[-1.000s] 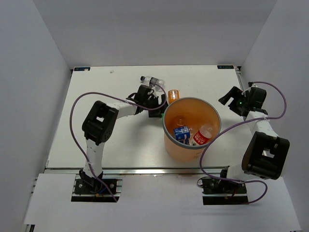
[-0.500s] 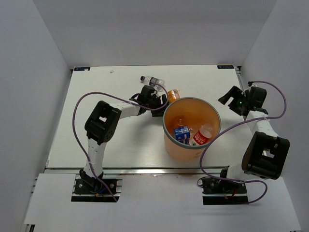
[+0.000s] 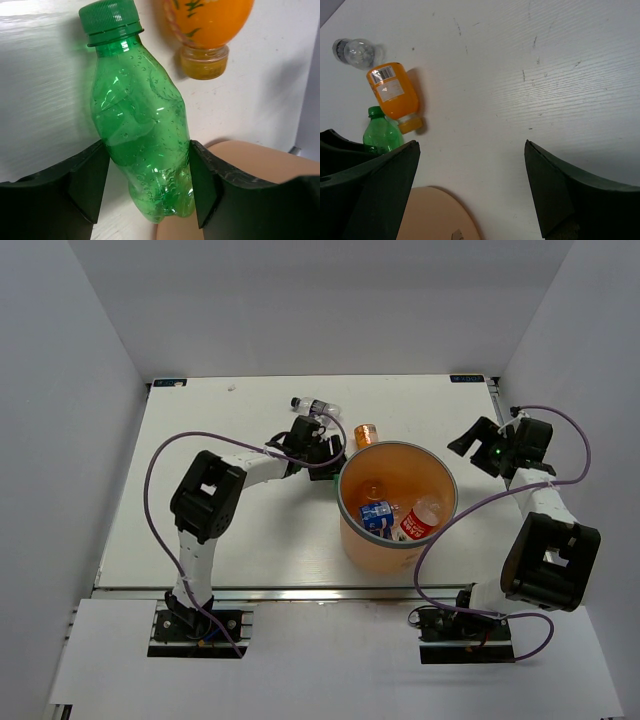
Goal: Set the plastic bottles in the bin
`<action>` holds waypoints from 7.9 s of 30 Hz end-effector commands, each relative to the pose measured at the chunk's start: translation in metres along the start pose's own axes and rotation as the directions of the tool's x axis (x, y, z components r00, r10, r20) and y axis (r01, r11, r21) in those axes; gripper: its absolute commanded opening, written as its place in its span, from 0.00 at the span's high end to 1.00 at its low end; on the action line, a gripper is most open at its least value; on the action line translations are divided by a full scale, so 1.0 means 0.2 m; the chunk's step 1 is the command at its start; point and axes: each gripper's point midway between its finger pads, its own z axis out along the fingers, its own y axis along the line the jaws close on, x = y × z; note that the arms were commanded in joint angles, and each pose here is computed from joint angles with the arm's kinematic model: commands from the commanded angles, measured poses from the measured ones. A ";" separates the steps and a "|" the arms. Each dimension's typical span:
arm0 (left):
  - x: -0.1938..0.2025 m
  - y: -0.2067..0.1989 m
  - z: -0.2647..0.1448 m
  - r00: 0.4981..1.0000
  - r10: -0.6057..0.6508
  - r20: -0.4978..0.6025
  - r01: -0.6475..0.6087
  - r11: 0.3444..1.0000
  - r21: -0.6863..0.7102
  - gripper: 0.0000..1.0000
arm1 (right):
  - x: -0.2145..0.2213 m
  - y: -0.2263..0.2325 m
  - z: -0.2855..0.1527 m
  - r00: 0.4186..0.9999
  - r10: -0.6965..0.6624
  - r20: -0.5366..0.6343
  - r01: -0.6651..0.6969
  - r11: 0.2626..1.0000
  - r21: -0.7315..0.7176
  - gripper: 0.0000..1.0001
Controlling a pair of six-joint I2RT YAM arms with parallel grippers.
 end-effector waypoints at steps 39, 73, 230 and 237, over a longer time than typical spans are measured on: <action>0.24 -1.35 -0.99 0.746 0.589 0.310 -0.642 0.760 0.102 0.62 | -0.33 0.25 -0.14 0.951 -0.284 0.122 0.295 0.952 -0.083 0.11; -0.59 0.15 -1.45 0.770 0.135 0.623 0.106 0.937 -0.334 0.02 | -0.07 0.49 0.69 0.802 -0.590 -0.090 0.551 0.790 -0.270 0.11; -0.44 0.59 -1.08 0.873 -0.077 0.481 0.208 0.952 -0.226 0.02 | 0.56 0.20 0.49 0.595 -0.687 -0.416 0.587 0.726 -0.359 0.11; -0.43 0.61 -1.08 0.875 -0.060 0.481 0.201 0.948 -0.247 0.02 | 0.41 0.34 0.36 0.722 -0.602 -0.341 0.543 0.798 -0.260 0.11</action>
